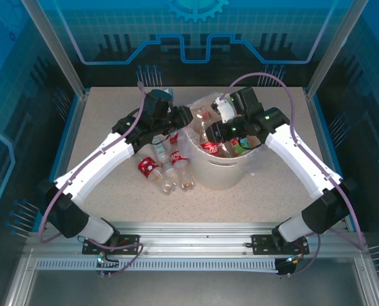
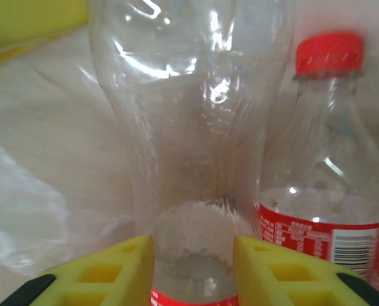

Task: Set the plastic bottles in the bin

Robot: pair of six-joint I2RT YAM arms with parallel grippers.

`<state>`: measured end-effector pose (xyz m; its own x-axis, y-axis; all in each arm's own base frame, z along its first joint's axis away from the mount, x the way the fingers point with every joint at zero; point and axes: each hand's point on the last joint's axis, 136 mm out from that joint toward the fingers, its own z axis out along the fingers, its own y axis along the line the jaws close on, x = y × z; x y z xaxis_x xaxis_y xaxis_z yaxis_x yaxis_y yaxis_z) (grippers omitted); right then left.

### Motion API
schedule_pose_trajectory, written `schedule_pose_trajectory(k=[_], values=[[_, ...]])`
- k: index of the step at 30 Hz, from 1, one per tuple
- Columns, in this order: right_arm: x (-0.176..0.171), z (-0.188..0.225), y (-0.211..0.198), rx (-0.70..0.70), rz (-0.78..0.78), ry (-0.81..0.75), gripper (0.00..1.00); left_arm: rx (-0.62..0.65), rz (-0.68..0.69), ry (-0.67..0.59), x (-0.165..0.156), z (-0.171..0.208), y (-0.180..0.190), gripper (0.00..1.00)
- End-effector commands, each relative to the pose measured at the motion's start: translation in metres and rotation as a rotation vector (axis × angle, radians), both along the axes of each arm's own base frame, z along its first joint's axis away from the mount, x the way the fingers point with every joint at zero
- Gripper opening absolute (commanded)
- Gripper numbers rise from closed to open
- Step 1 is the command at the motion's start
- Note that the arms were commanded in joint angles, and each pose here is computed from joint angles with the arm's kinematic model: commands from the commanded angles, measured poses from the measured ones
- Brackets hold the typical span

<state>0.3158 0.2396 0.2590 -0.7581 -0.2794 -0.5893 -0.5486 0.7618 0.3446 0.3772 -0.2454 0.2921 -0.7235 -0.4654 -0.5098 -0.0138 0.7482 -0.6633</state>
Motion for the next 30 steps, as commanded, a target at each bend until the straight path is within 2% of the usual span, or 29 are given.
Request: schedule_pose_trajectory(k=[1, 8, 14, 18, 25, 30], values=[[-0.004, -0.002, -0.003, -0.010, -0.011, 0.000, 0.37, -0.082, -0.017, 0.016, 0.002, 0.000, -0.014, 0.38], [0.011, 0.056, -0.028, 0.038, -0.067, -0.131, 0.38, -0.095, -0.036, 0.027, 0.004, -0.005, -0.028, 0.37], [0.021, 0.077, -0.056, 0.036, -0.153, -0.194, 0.39, -0.101, -0.058, 0.032, 0.010, -0.010, -0.045, 0.36], [0.022, 0.066, -0.080, -0.046, -0.222, -0.167, 0.38, -0.105, -0.068, 0.038, 0.015, -0.014, -0.055, 0.36], [0.018, 0.006, -0.108, -0.238, -0.286, -0.039, 0.36, -0.102, -0.076, 0.044, 0.020, -0.020, -0.069, 0.35], [0.016, -0.020, -0.105, -0.231, -0.284, 0.013, 0.35, -0.099, -0.077, 0.049, 0.022, -0.026, -0.075, 0.35]])
